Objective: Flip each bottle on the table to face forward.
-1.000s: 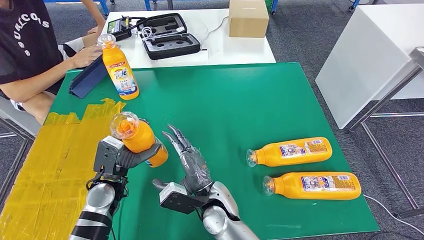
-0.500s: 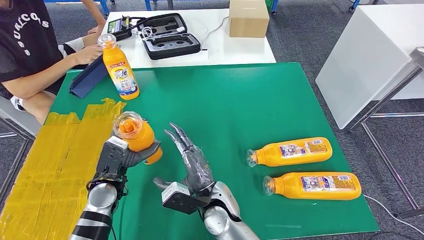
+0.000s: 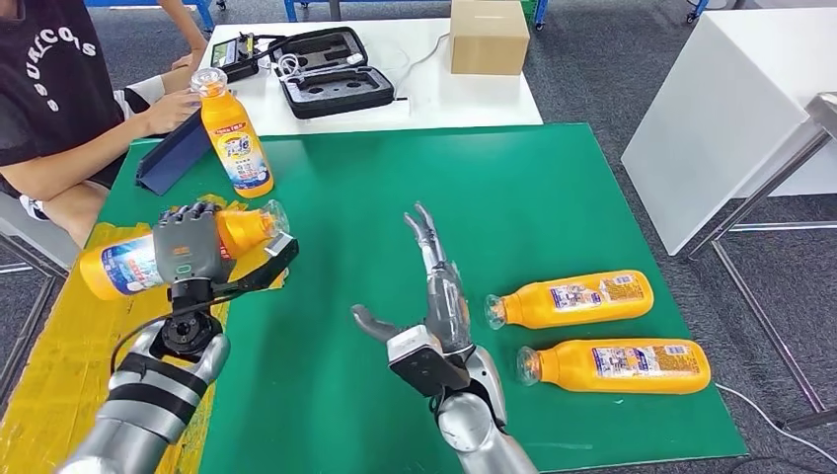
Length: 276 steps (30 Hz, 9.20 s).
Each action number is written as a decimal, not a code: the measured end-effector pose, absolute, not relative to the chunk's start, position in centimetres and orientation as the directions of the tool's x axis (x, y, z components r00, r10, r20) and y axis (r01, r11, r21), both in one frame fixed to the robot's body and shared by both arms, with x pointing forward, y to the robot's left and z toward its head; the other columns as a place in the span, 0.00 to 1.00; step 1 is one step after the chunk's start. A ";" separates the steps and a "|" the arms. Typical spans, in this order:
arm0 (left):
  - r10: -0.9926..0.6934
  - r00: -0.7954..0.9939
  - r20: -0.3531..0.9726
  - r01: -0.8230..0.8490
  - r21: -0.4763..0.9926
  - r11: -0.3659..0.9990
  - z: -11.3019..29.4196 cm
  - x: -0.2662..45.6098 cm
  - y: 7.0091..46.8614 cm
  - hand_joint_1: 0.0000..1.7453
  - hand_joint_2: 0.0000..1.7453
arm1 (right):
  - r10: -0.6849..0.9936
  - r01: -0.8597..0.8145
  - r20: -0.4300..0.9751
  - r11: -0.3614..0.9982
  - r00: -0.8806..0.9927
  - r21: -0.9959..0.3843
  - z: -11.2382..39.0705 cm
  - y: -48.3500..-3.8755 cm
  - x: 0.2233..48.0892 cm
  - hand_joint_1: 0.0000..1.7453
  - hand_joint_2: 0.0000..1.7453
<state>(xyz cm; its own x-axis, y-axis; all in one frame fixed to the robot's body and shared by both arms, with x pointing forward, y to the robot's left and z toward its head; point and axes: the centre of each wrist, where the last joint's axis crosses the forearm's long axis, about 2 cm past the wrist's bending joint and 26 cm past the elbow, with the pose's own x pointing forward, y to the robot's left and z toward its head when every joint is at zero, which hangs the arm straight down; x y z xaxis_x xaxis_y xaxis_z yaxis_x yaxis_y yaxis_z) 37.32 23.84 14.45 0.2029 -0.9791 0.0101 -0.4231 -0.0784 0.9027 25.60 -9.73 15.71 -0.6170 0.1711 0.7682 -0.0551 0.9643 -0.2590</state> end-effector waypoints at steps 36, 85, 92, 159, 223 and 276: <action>-0.991 0.054 -0.121 -0.053 0.991 -0.124 7.9 37.8 29.4 0.00 1.00 | 0.169 0.015 0.752 0.978 -0.637 -0.206 16.7 -11.5 25.5 0.00 1.00; -0.227 -0.540 0.810 0.026 0.286 0.958 14.4 26.5 22.7 0.00 1.00 | 0.817 0.127 0.268 0.380 -0.510 -0.916 14.1 -26.0 29.7 0.00 1.00; -0.203 -0.541 0.816 0.031 0.261 0.965 14.6 26.3 22.7 0.00 1.00 | 0.847 0.121 0.232 0.325 -0.479 -0.938 13.6 -28.5 30.1 0.00 1.00; -0.072 -0.464 0.883 0.039 0.101 0.994 13.4 26.2 22.9 0.00 1.00 | 0.995 -0.295 -0.005 -0.035 -0.101 -0.955 9.0 -45.5 33.9 1.00 1.00; 0.000 -0.323 0.946 0.264 0.090 0.960 13.4 28.9 17.0 0.00 1.00 | -0.057 -0.440 0.990 0.898 -0.132 -0.007 8.8 -9.9 28.5 1.00 1.00; -0.986 0.063 0.157 -0.507 0.856 0.103 11.8 31.6 25.2 1.00 1.00 | -0.047 -0.203 0.879 0.977 -0.474 -0.058 14.9 -11.7 27.0 0.00 1.00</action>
<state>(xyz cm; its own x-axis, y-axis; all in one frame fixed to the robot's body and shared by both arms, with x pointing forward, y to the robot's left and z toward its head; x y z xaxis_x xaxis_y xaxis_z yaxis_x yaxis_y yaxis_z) 31.61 25.21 11.79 0.0629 -0.9857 0.1565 -0.5073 0.1035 0.8555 27.03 -11.69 14.91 -0.4739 -0.0467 0.8794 -0.2034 0.9774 -0.0577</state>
